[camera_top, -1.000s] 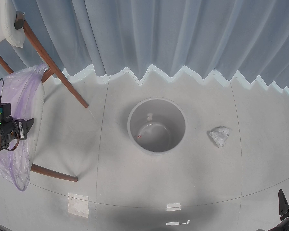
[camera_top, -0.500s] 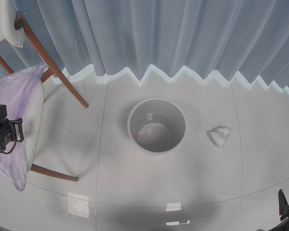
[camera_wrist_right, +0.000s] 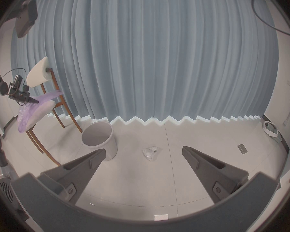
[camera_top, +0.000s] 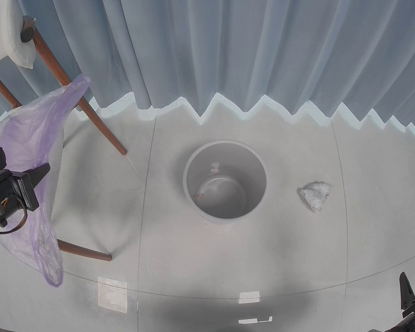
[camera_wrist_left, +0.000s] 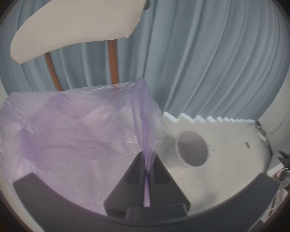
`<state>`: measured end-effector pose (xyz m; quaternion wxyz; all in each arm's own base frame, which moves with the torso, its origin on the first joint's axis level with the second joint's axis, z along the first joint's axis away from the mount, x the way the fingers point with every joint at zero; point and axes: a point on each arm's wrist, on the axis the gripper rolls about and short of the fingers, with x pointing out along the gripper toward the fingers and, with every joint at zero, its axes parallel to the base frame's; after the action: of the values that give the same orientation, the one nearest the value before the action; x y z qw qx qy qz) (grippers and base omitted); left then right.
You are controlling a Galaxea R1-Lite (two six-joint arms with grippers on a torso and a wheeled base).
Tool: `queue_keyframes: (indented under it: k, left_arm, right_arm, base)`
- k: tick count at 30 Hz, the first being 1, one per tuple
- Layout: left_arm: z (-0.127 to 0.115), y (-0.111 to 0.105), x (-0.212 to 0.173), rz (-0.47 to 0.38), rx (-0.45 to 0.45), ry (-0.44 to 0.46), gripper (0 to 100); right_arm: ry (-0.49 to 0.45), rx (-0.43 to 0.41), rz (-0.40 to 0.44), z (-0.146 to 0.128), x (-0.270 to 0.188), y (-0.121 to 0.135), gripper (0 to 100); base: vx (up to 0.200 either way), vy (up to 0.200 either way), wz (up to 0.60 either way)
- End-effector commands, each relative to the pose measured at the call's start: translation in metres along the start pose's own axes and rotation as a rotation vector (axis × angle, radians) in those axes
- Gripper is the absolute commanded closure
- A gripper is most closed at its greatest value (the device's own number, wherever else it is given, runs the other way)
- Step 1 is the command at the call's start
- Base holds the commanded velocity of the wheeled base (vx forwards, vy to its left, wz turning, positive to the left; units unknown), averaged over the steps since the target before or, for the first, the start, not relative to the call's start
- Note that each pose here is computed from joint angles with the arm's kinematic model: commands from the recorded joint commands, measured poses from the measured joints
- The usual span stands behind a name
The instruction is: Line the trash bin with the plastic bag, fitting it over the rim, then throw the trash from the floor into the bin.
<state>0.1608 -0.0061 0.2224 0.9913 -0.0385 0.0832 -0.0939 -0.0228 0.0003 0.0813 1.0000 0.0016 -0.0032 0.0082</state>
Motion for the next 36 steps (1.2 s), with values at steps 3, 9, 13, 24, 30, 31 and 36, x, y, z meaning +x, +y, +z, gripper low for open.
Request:
queue_keyframes:
  k: [3, 9, 13, 24, 30, 31, 36]
  left_arm:
    - [0.024, -0.039, 0.0, -0.338, -0.025, -0.079, 100]
    - [0.037, -0.06, 0.024, -0.447, -0.019, -0.114, 100]
    - [0.055, -0.071, 0.046, -0.489, -0.02, -0.164, 100]
    - [0.076, -0.136, 0.06, -0.799, -0.073, -0.154, 100]
    - [0.068, -0.16, 0.07, -0.858, -0.069, -0.111, 100]
    - [0.065, -0.161, 0.074, -0.856, -0.067, -0.1, 100]
    - [0.064, -0.167, 0.089, -0.848, -0.063, -0.091, 100]
  right_arm:
    - [0.002, 0.0, 0.002, -0.005, 0.0, 0.0, 0]
    - [0.0, 0.0, 0.0, -0.005, 0.0, 0.0, 0]
    - [0.0, 0.001, 0.002, -0.005, 0.0, 0.0, 0]
    - [0.0, 0.006, 0.0, -0.005, 0.0, 0.0, 0]
    - [-0.001, 0.008, -0.001, -0.005, 0.0, 0.0, 0]
    - [-0.001, 0.008, -0.001, -0.005, 0.0, 0.0, 0]
    - [-0.001, 0.008, -0.001, -0.005, 0.0, 0.0, 0]
  base:
    - [0.0, 0.0, 0.0]
    - [0.0, 0.0, 0.0]
    - [0.0, 0.0, 0.0]
    - [0.0, 0.0, 0.0]
    - [0.0, 0.0, 0.0]
    - [0.0, 0.0, 0.0]
    - [0.0, 0.0, 0.0]
